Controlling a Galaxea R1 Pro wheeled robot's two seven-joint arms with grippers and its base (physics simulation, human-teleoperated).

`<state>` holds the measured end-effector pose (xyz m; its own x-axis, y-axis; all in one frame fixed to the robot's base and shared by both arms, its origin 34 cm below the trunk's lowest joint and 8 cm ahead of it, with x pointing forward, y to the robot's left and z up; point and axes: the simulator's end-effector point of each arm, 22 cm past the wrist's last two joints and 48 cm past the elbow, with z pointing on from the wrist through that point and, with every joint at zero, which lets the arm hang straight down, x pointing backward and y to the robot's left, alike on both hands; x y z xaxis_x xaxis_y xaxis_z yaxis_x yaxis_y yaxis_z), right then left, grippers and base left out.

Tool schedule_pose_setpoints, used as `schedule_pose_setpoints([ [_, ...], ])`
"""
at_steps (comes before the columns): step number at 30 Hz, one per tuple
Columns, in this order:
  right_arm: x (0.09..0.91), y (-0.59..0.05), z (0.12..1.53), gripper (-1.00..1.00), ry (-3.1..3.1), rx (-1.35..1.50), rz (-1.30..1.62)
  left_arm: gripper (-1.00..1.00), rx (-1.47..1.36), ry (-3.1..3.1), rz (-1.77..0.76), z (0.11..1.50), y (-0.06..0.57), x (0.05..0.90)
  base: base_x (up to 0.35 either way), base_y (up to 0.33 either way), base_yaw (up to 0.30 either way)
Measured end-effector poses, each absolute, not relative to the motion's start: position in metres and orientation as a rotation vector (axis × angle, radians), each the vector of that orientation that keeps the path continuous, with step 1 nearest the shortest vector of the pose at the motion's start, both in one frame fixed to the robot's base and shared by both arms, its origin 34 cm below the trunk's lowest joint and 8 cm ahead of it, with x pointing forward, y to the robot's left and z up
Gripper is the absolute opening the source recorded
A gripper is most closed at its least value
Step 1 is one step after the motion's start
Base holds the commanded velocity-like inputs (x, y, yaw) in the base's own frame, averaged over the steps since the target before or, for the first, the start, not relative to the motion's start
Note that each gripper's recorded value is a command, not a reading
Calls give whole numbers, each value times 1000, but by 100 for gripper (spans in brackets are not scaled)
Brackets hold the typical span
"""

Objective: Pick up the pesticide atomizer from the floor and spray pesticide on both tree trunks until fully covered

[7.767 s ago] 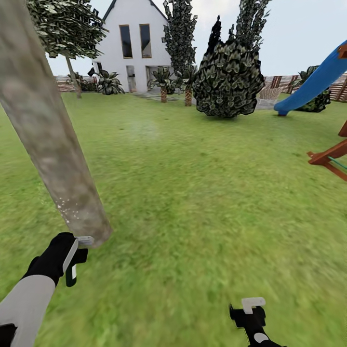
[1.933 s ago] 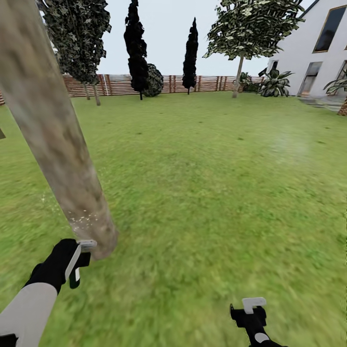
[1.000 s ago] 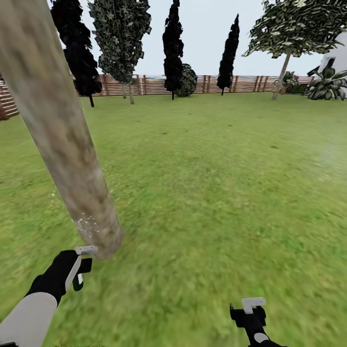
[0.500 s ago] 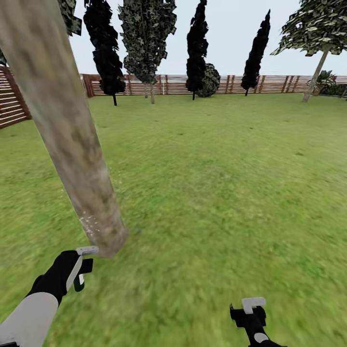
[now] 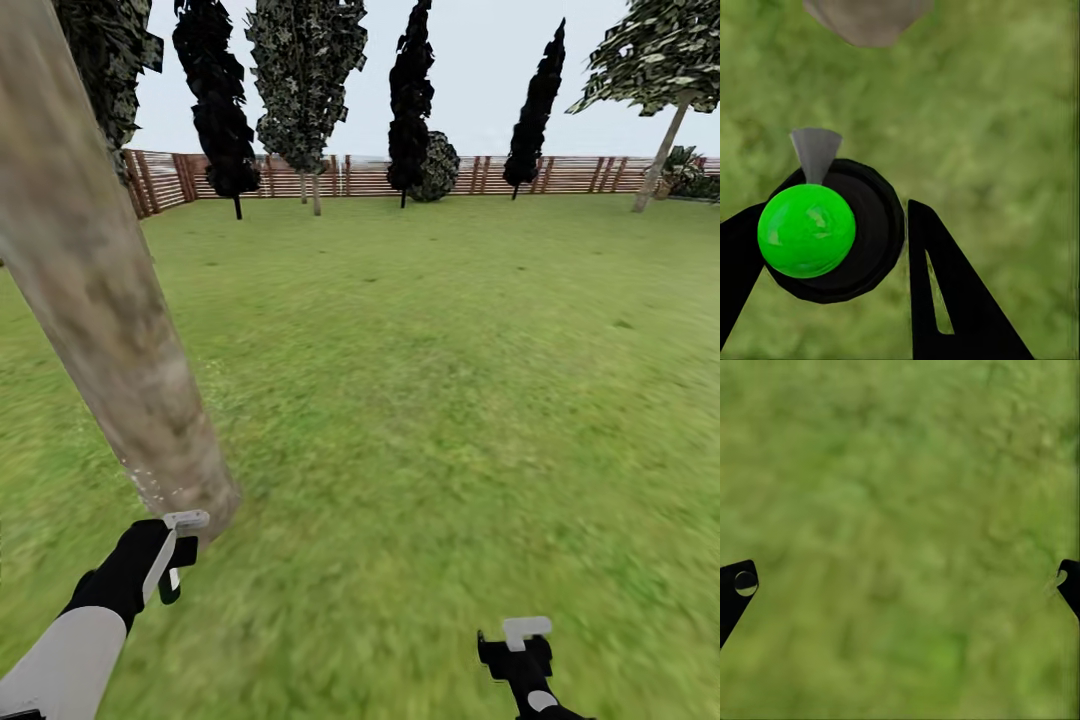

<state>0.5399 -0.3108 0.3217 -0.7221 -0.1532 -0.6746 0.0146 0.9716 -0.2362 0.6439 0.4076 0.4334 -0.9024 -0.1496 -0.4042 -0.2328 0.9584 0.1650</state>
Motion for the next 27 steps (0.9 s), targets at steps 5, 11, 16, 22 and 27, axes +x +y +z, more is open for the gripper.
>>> schedule_pose_setpoints([
  [5, 540, -310, 322, 100, 2362, -97, -289, -100, -276, 2715, 294, 433, 408, 644, 181, -269, 262],
  [11, 540, -310, 322, 100, 2362, -97, -289, -100, -276, 2715, 294, 433, 407, 643, 181, -269, 276],
  [16, 540, -310, 322, 100, 2362, -97, -289, -100, -276, 2715, 294, 433, 407, 643, 181, -269, 276],
  [22, 540, -310, 322, 100, 2362, -97, -289, -100, -276, 2715, 294, 433, 407, 643, 181, -269, 276],
  [27, 540, -310, 322, 100, 2362, -97, -289, -100, -276, 2715, 294, 433, 407, 643, 181, -269, 276],
])
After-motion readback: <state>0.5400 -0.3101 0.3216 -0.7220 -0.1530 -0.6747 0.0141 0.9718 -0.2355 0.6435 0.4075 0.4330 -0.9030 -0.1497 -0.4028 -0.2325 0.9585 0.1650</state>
